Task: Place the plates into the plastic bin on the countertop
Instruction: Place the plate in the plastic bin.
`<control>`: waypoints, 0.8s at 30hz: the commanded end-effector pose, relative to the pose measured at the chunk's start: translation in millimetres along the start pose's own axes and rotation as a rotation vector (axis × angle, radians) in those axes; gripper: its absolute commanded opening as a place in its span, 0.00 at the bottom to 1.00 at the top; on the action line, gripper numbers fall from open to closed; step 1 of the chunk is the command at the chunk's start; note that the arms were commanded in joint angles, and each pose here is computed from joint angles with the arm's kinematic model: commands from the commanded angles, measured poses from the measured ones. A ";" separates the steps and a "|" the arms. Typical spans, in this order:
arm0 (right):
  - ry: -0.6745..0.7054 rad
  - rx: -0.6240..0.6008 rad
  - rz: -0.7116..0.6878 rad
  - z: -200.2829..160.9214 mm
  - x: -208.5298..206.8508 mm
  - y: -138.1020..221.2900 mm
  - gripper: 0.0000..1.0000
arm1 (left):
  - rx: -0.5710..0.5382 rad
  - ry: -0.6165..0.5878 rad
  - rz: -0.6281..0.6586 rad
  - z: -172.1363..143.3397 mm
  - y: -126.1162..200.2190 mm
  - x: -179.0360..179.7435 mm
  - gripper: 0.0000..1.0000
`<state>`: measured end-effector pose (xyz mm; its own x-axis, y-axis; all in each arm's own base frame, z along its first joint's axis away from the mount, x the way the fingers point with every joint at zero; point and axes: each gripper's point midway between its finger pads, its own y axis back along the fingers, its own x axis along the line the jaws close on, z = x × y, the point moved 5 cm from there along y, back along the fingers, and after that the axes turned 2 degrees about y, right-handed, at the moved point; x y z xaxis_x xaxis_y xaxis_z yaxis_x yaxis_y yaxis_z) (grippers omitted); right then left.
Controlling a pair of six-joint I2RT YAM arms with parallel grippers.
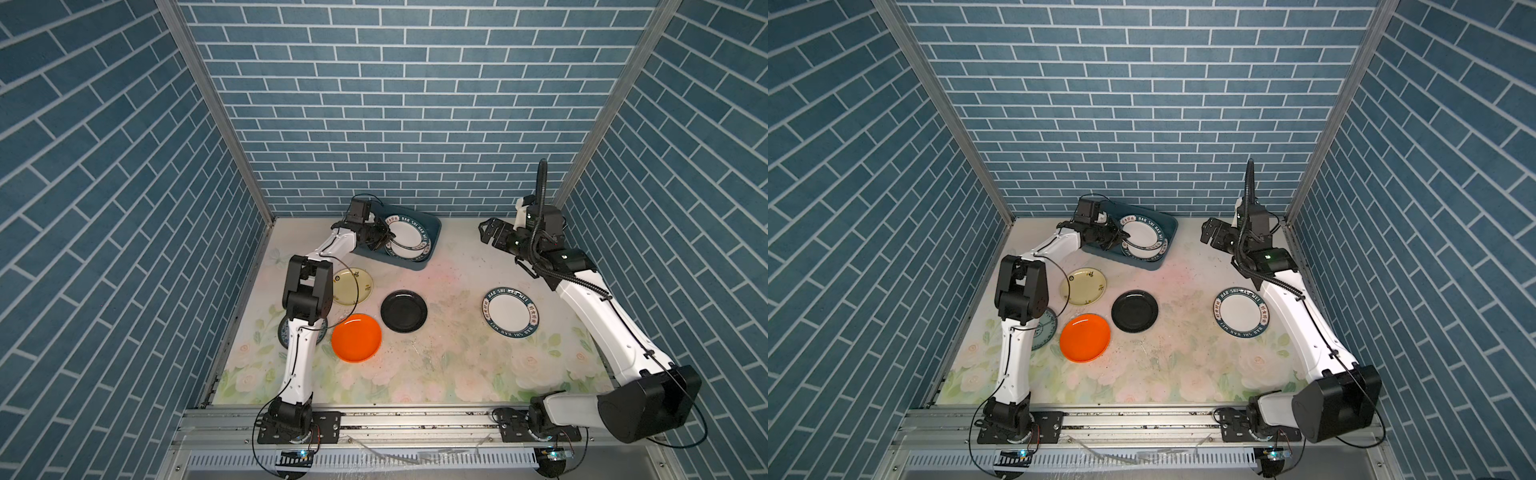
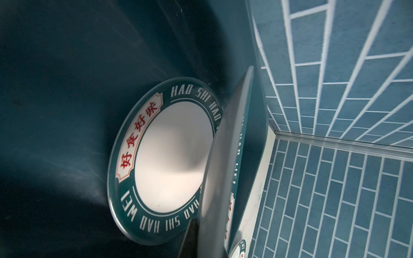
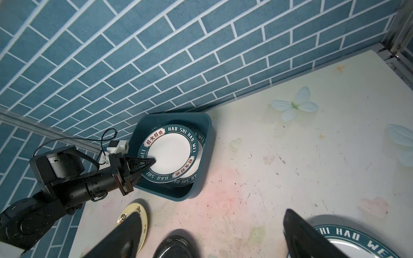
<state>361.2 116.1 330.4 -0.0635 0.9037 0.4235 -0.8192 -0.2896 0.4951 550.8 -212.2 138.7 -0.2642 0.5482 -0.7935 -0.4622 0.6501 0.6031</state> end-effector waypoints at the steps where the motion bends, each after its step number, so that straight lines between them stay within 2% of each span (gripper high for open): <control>1: -0.036 -0.051 -0.014 16.0 2.3 -2.1 0.98 | 0.019 -0.044 0.004 -0.4 5.3 -13.2 0.02; 8: -0.032 -0.034 -0.028 16.9 1.8 -14.2 0.98 | 0.026 -0.035 0.028 1.0 -6.3 -0.7 0.07; 24: -0.005 -0.005 -0.064 16.9 -2.4 -27.4 0.98 | 0.044 -0.003 0.044 1.6 -28.3 1.7 0.15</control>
<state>391.0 120.8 324.2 -0.0281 0.9123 0.4085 -0.8160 -0.2570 0.5177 563.9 -221.8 115.7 -0.2948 0.5752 -0.7631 -0.4167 0.6413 0.6443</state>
